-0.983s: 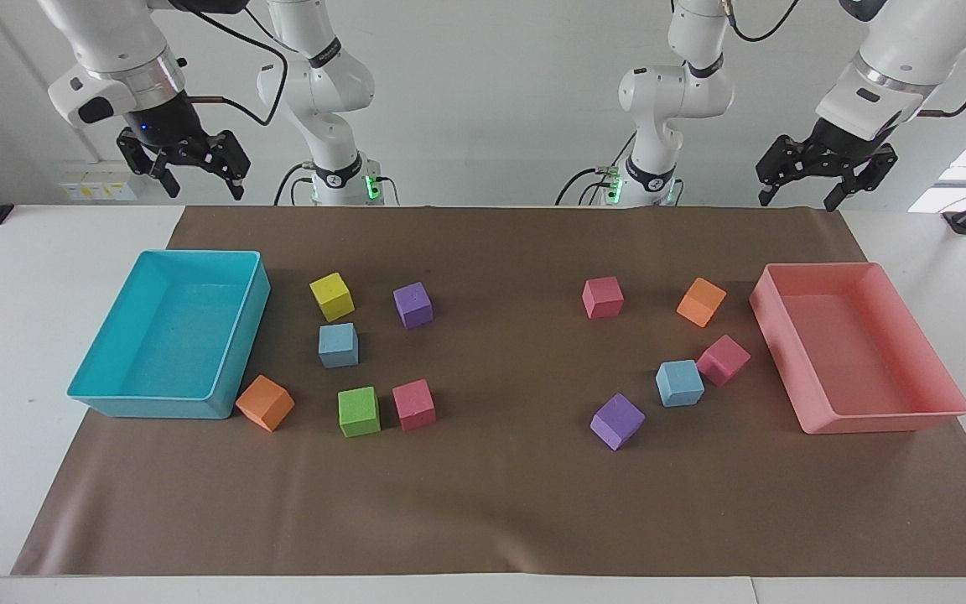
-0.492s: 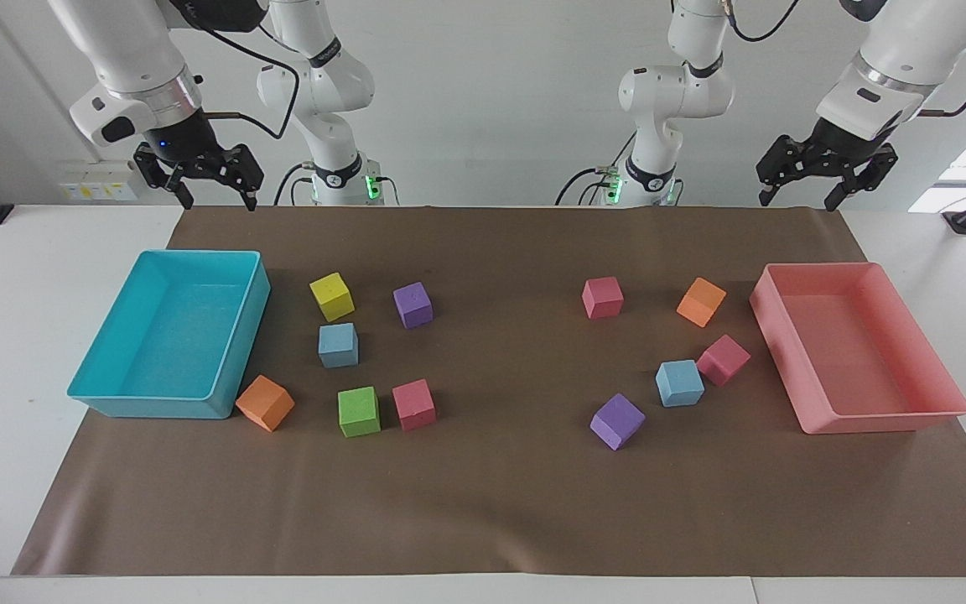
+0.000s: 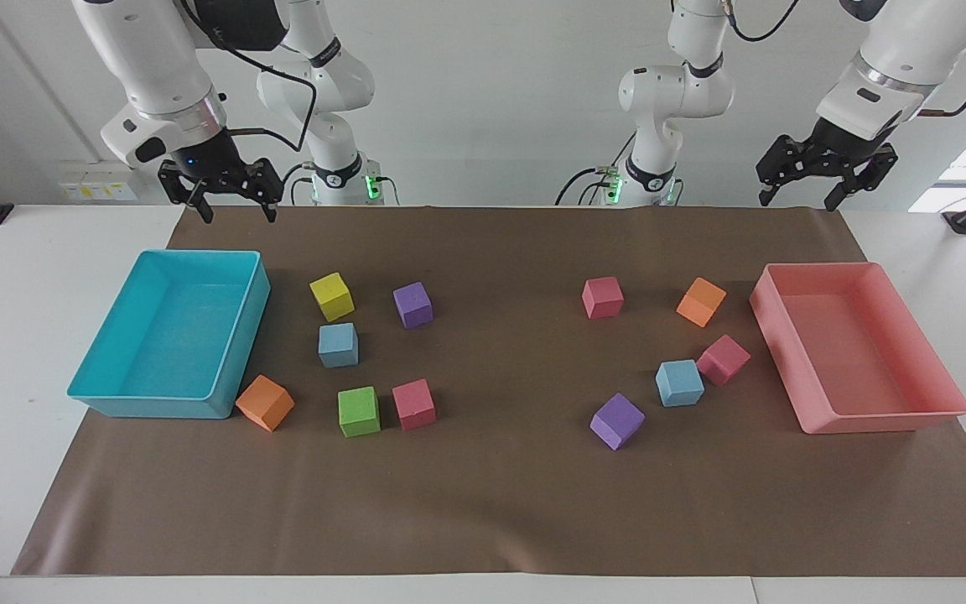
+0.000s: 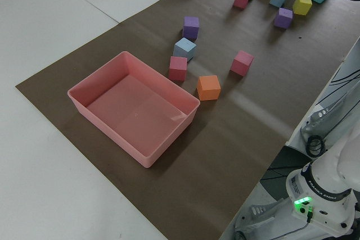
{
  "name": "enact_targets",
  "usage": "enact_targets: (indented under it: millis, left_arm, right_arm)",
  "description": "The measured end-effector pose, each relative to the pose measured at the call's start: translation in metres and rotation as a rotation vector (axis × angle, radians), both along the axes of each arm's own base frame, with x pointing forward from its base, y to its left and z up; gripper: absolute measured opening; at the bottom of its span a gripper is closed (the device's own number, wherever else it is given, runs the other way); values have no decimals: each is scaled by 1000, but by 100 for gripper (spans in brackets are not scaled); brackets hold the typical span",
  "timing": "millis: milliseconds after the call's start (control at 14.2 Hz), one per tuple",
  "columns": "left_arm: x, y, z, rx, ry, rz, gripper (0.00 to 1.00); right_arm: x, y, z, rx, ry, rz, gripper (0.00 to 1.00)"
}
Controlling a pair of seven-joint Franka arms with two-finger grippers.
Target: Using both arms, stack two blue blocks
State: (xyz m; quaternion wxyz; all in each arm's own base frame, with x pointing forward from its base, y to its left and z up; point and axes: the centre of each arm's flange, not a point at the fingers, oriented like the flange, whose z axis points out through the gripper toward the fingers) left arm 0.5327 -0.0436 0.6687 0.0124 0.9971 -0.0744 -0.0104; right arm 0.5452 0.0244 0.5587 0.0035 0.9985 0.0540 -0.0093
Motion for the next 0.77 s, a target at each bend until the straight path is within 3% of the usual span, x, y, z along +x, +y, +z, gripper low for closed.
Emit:
enact_targets:
  millis: [211, 773]
  left_arm:
    - [0, -3, 0, 0, 0, -6, 100]
    - [-1, -4, 0, 0, 1, -7, 100]
  right_arm:
    - [4, 7, -24, 8, 23, 15, 100]
    - [20, 41, -115, 37, -13, 61, 100]
